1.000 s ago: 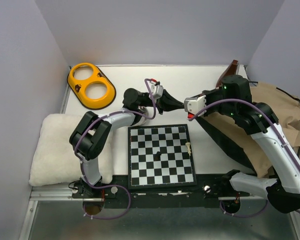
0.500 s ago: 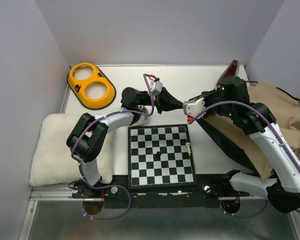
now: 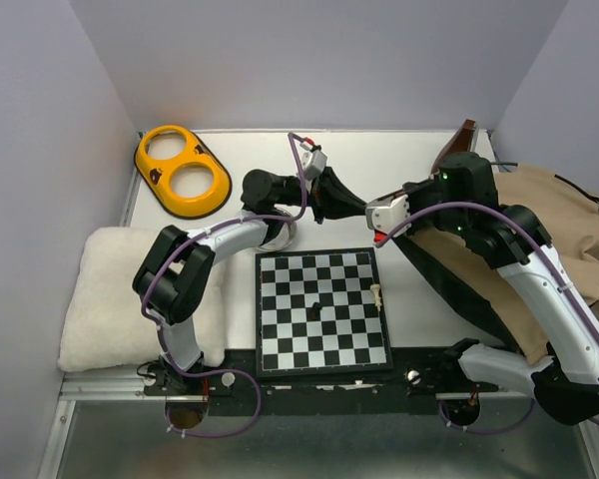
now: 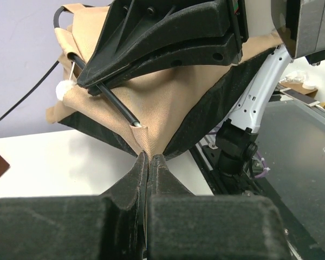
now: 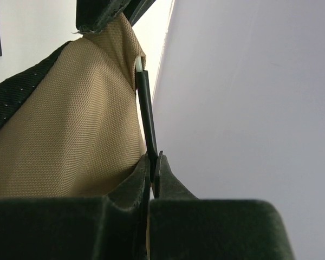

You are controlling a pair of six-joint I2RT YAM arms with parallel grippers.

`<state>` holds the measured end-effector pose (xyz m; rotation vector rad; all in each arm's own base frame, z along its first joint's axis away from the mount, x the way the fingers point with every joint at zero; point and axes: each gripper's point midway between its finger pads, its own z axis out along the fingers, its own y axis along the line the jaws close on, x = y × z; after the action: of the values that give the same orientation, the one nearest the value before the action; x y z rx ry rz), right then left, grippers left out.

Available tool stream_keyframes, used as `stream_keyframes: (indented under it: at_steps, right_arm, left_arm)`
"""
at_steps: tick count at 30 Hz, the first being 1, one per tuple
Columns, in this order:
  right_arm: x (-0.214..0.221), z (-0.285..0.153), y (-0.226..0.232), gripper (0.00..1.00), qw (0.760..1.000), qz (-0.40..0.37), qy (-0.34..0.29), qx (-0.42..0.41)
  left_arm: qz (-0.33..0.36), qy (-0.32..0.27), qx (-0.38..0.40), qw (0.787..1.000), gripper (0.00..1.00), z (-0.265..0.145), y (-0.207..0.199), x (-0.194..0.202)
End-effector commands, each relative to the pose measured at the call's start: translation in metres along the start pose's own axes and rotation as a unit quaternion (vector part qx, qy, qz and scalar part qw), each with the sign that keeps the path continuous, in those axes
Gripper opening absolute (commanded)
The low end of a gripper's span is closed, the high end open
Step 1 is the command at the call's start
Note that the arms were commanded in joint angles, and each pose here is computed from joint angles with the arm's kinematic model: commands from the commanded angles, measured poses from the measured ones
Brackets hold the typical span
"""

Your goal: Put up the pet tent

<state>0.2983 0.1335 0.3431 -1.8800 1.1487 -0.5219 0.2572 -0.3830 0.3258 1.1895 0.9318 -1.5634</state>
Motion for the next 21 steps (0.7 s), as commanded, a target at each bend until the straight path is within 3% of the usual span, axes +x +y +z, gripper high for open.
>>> stream_keyframes:
  at_steps: [1, 11, 21]
  right_arm:
    - [0.052, -0.024, 0.031, 0.01, 0.988, 0.034, 0.137, -0.058]
    - [0.048, -0.025, 0.034, 0.01, 0.990, 0.005, 0.122, -0.071]
    - [0.042, -0.032, 0.049, 0.01, 0.990, -0.032, 0.098, -0.099]
  left_arm:
    - [0.175, -0.025, 0.066, 0.982, 0.00, -0.011, -0.036, -0.047]
    - [0.078, -0.007, 0.092, 0.993, 0.00, -0.001, -0.035, -0.053]
    - [-0.028, 0.050, 0.144, 0.988, 0.00, 0.014, -0.051, -0.048]
